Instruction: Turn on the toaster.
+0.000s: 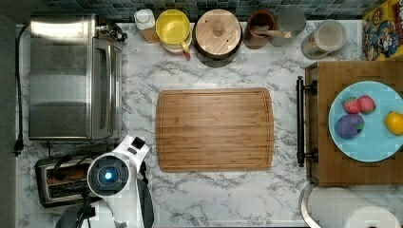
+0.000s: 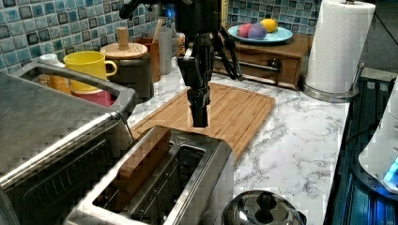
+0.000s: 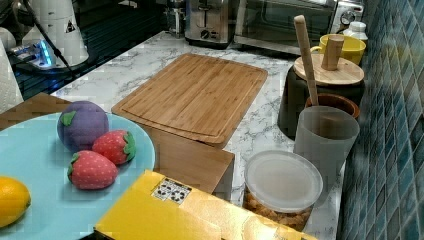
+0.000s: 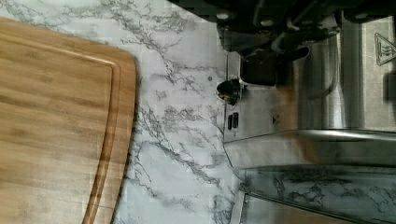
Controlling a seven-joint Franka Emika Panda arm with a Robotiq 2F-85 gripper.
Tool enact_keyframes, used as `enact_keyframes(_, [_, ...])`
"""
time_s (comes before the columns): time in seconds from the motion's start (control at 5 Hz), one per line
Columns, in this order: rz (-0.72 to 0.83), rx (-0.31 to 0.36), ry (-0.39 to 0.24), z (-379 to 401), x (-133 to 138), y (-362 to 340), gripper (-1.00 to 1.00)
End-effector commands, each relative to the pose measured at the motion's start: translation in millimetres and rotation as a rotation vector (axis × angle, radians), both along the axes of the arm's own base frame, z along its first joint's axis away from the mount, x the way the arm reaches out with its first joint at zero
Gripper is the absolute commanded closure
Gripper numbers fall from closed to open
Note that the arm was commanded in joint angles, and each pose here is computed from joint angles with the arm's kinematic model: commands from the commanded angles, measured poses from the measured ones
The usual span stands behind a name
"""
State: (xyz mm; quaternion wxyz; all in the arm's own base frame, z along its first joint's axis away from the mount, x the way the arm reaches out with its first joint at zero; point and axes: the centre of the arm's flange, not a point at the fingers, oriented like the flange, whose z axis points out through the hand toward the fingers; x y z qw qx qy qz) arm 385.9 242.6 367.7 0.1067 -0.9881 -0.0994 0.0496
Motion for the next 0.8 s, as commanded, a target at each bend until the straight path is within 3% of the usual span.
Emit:
enact_keyframes(0.2, [0.037,0.009,0.001,8,0,34,1.00])
enact_keyframes(0.4, [-0.003,-0.017,-0.003,-6,6,35,1.00])
enact_keyframes(0.8, [0.013,-0.057,0.097,-49,13,44,1.00])
